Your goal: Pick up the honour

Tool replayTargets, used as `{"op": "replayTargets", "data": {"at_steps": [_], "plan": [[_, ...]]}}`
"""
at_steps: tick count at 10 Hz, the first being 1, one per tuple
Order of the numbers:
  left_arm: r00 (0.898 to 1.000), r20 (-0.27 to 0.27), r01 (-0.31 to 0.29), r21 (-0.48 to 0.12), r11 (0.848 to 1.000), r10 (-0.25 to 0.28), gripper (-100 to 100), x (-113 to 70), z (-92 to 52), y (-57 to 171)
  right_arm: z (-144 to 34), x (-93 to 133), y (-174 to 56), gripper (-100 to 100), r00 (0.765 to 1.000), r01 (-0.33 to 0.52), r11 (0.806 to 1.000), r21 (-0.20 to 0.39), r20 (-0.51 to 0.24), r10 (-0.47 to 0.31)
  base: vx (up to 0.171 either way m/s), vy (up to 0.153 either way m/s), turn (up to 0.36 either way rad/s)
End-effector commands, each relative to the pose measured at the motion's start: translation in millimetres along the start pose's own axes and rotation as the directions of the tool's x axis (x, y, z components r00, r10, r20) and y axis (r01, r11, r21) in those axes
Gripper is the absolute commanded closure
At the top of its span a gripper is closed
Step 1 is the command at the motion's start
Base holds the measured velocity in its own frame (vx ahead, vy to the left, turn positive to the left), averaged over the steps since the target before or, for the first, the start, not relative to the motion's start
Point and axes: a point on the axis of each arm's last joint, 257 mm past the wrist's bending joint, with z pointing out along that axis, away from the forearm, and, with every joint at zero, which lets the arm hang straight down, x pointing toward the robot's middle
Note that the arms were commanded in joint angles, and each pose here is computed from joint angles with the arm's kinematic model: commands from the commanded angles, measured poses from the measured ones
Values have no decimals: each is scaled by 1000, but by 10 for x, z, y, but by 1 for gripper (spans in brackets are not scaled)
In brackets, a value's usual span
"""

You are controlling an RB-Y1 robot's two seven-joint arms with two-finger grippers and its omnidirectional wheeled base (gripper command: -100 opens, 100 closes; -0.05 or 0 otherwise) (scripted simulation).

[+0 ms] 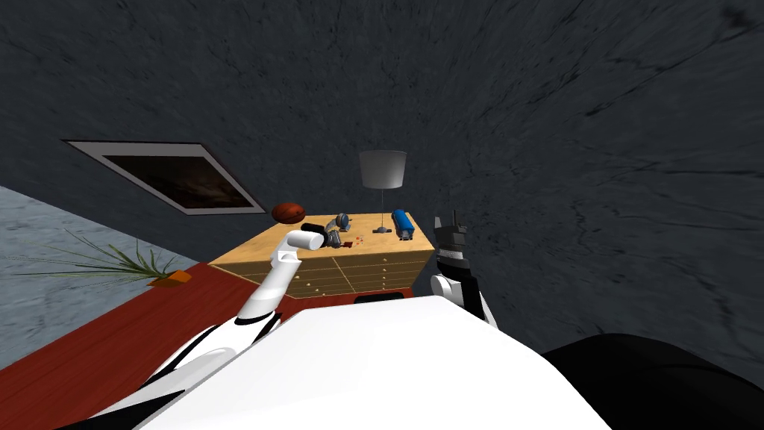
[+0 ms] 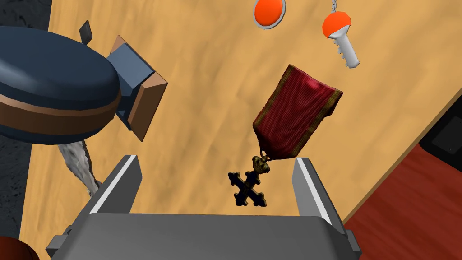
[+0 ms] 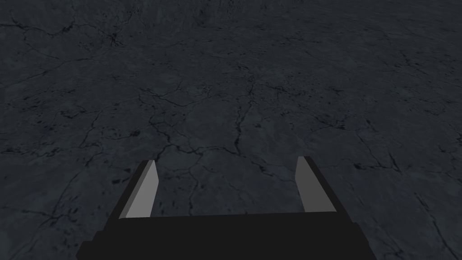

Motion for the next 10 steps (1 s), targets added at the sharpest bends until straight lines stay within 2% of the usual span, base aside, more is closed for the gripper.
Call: {"op": "replayTargets", "data": {"at_steps": [1, 4, 7, 10], "plan": [[1000, 29, 13, -42, 999, -12, -100, -73, 22, 84, 0, 0, 0, 0, 1000, 0, 1000, 0, 0, 0, 27, -3, -41], [996, 83, 54, -118, 992, -44, -100, -165, 62, 219, 0, 0, 0, 0, 1000, 0, 1000, 0, 0, 0, 23, -4, -57], [990, 128, 75, -175, 982, -53, -100, -255, 56, 344, 0, 0, 0, 0, 1000, 0, 1000, 0, 0, 0, 22, 1, -38], [980, 186, 111, -239, 965, -67, -100, -357, 43, 476, 0, 0, 0, 0, 1000, 0, 1000, 0, 0, 0, 24, -2, -42]]}}
